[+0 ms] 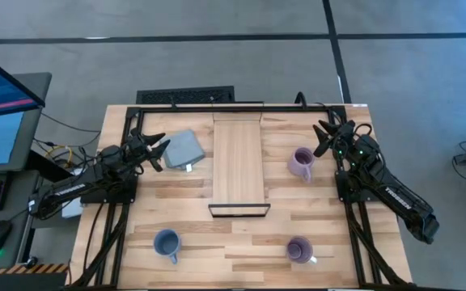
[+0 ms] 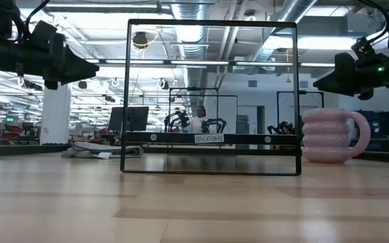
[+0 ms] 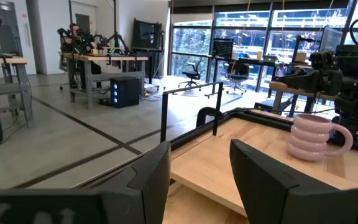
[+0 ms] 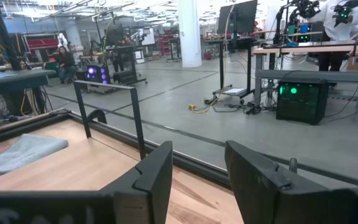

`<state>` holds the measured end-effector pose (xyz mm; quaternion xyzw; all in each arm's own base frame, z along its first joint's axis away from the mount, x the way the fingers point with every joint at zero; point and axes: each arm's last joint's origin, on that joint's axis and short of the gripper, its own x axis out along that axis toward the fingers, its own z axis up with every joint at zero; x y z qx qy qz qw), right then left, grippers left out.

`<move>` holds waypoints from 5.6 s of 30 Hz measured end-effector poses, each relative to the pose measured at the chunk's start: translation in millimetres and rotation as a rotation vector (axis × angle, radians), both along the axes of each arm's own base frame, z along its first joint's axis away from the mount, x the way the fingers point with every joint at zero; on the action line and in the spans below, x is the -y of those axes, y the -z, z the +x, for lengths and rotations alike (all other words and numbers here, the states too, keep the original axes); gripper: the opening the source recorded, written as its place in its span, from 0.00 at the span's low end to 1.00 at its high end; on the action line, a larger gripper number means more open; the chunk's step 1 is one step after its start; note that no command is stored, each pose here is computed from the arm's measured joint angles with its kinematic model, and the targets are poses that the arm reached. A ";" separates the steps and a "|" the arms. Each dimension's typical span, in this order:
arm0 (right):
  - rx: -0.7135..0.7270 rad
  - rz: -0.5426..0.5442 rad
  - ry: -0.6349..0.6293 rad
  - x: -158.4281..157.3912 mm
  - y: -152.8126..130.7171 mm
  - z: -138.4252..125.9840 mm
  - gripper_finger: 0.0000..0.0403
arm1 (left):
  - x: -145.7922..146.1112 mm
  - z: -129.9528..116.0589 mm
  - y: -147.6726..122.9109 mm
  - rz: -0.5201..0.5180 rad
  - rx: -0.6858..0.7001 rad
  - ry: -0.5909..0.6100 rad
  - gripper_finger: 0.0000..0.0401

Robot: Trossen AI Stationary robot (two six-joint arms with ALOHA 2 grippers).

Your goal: Stack small to large cups/mugs on shelf

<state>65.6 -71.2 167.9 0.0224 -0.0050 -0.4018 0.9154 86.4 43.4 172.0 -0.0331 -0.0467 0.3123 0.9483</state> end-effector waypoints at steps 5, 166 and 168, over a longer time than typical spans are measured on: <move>0.000 0.000 0.000 0.0 0.0 0.0 0.42 | 0.0 0.0 -0.1 0.000 0.001 0.000 0.39; -0.842 0.997 0.287 -97.3 -102.1 124.5 0.58 | 0.3 0.4 0.2 -0.084 0.059 0.022 0.39; -0.863 0.994 0.303 -101.1 -94.8 128.3 0.58 | 0.5 0.5 0.4 -0.085 0.057 0.029 0.39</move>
